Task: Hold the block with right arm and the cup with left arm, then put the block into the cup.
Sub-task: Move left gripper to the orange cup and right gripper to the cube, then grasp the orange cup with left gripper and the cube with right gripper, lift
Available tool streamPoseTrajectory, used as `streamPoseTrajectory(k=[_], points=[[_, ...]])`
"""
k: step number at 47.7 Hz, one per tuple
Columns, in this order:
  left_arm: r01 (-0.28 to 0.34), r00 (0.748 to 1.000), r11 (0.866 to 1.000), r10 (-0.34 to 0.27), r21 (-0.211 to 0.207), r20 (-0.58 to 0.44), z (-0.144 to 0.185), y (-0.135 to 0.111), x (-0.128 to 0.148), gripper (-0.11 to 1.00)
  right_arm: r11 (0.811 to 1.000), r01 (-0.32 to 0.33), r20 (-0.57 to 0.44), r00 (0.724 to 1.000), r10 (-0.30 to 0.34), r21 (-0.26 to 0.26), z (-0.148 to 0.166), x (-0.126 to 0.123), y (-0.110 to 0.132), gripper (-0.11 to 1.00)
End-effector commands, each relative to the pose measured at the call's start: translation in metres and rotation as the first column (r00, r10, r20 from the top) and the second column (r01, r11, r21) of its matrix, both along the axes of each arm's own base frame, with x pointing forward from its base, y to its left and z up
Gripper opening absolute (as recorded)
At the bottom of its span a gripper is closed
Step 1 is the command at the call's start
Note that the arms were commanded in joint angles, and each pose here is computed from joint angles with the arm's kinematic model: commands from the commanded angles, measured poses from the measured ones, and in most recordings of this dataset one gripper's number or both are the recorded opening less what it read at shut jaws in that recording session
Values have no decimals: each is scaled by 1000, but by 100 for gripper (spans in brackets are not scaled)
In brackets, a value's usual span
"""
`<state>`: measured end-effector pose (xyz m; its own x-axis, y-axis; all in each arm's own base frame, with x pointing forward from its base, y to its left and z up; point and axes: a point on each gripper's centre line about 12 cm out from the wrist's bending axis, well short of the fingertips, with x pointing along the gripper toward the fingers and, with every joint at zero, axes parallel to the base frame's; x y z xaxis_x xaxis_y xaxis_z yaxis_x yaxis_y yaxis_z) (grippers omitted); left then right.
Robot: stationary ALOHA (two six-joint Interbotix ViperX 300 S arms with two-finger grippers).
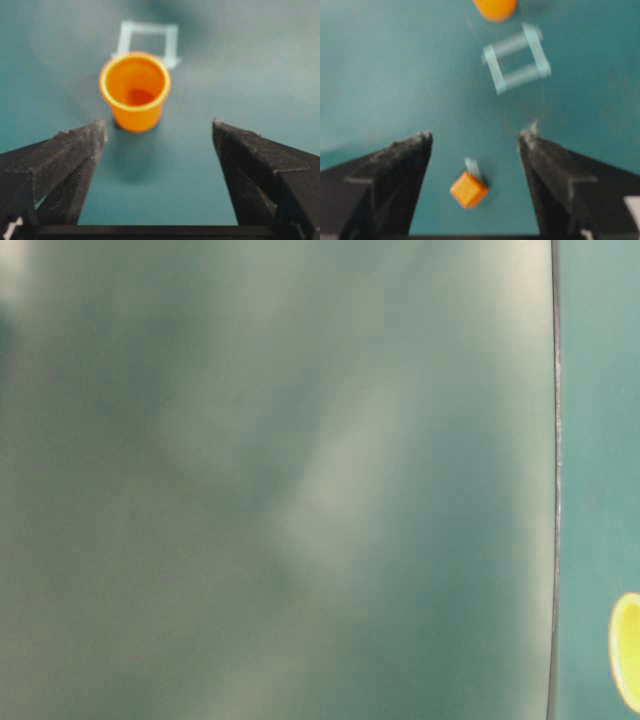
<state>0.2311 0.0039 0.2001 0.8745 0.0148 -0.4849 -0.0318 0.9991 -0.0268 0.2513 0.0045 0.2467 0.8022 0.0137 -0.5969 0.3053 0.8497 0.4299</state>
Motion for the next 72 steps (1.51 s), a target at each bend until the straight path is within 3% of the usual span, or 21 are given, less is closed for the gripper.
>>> streamPoseTrajectory(k=[1,12,23,40,52,72], points=[[-1,1000,1000,1,1,-20,0,1,14,83,997,34,-61,998,-30,65,3,6,5,67],[-2,993,1000,1,-2,-118,-22,1,43,87,965,172,-253,960,-119,199,-17,13,19,68],[0,990,1000,0,-2,-144,-42,1,61,88,934,244,-330,932,-151,262,-26,30,36,68],[-21,991,1000,20,-3,-132,-81,8,71,88,945,202,-366,926,-99,257,-32,54,62,68],[-84,994,996,84,-2,-64,-79,29,83,88,948,187,-369,926,-83,257,-33,60,69,68],[-65,997,998,65,-3,-44,-78,24,104,88,949,188,-371,925,-84,255,-34,60,69,68]])
